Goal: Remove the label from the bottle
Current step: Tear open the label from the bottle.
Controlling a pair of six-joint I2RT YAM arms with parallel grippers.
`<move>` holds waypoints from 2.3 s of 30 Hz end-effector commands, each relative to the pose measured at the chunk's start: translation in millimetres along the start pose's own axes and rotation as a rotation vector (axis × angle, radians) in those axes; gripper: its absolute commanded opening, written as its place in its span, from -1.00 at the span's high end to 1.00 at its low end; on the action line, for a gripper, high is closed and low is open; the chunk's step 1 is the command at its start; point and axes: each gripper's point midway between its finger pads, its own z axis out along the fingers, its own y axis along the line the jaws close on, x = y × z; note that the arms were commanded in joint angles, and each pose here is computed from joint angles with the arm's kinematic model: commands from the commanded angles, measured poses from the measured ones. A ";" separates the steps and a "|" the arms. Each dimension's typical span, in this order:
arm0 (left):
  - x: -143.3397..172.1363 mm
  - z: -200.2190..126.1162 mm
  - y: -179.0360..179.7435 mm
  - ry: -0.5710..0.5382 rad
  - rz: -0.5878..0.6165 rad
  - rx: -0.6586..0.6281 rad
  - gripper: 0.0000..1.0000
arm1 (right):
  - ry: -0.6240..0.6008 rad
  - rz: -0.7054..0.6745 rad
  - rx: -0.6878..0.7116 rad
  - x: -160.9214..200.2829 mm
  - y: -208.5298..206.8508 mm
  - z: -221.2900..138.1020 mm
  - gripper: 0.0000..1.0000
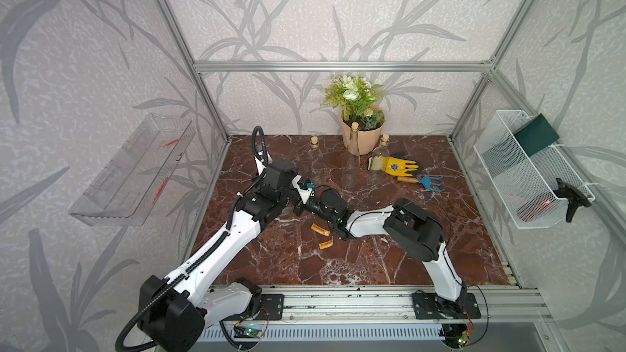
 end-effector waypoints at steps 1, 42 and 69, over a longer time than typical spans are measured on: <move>-13.4 -7.7 0.5 -0.041 -0.066 0.018 1.00 | -0.035 -0.007 0.005 -8.2 1.0 3.6 0.89; -7.1 -5.7 3.5 -0.034 -0.047 0.001 1.00 | -0.032 0.072 0.049 -23.8 -24.3 -14.9 1.00; -1.5 -15.3 -25.2 -0.028 0.082 0.196 1.00 | -0.043 0.096 -0.024 -31.8 -17.1 -25.4 1.00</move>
